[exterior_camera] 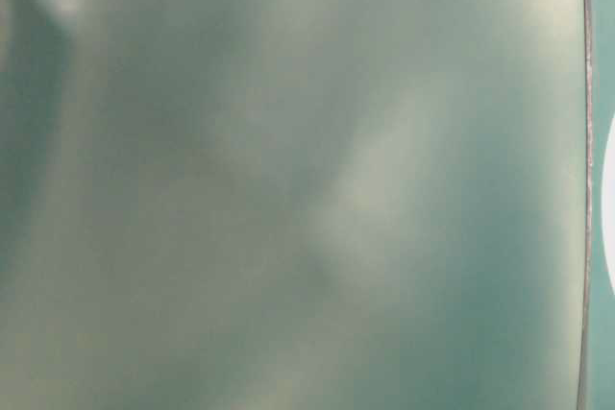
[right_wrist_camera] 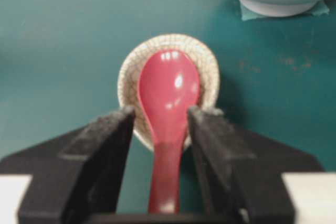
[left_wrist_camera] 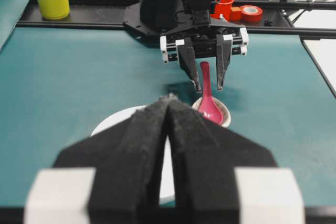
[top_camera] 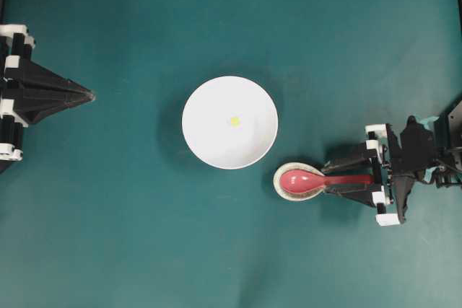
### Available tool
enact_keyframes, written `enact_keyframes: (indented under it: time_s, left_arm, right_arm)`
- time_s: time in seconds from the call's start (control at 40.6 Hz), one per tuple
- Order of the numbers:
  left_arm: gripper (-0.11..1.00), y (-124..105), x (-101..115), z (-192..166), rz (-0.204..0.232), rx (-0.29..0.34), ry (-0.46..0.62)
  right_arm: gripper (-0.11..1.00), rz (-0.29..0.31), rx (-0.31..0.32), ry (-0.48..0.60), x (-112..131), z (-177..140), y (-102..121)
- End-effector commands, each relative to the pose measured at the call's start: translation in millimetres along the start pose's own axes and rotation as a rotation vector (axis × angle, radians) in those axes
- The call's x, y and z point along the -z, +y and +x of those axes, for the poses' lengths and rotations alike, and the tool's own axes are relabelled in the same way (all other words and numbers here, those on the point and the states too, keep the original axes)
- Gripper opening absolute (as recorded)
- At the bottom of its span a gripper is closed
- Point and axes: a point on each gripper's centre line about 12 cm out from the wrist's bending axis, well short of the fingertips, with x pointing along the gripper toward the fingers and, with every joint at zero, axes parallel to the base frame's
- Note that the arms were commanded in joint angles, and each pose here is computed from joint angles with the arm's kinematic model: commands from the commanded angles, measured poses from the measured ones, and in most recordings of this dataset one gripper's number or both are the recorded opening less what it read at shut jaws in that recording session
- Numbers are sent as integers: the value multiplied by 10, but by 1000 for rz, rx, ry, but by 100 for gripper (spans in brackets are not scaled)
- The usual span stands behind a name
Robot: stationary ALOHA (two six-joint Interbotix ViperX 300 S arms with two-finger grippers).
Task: Scoop the yellow hexagonal prism block from the bowl with a spoon using the right arm.
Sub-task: 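Close the right gripper on the red spoon handle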
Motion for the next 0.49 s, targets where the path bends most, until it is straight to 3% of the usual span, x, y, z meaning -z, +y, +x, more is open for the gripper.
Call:
enact_keyframes:
  time_s: [0.0, 0.467]
  left_arm:
    - [0, -4, -55, 24, 1, 2, -11]
    - [0, -4, -62, 25, 1, 2, -12]
  right_arm:
    - [52, -5, -7, -2, -9, -11, 10]
    - [52, -17, 3, 58, 69, -42, -15]
